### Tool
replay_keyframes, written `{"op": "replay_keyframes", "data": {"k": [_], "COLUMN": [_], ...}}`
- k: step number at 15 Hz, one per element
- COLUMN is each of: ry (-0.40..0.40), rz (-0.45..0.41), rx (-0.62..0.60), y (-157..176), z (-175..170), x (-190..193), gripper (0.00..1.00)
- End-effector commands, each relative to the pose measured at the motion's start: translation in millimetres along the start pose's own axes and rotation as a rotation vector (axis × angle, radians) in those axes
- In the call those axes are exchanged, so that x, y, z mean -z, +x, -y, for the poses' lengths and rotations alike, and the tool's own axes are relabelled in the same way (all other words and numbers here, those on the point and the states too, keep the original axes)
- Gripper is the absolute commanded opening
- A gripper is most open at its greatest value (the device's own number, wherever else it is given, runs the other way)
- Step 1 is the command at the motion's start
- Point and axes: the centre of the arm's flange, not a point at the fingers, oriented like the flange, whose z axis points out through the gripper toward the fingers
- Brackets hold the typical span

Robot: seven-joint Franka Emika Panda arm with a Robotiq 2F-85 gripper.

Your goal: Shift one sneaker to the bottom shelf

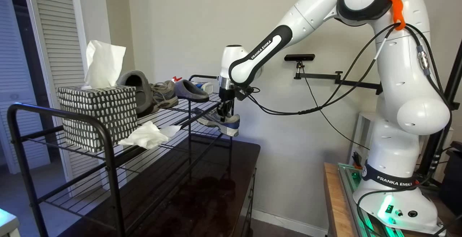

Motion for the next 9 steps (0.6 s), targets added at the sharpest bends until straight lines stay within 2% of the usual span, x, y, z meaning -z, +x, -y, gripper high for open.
{"op": "replay_keyframes", "data": {"k": [1,3,4,5,9], "ry": [0.001,0.01,0.009,0.01,0.01], "rz": [-0.041,-0.037,-0.036,-0.035,-0.029], "rx": [0.002,-0.004,-0.003,0.0,0.013], "y": [17.0,16.0,16.0,15.8,11.0], "z": [0.5,1.6,1.5,1.7,4.1], "x": [5.9,7.8,8.2,8.6,14.6], "gripper": [0.03,0.03,0.36,0.37,0.64]}}
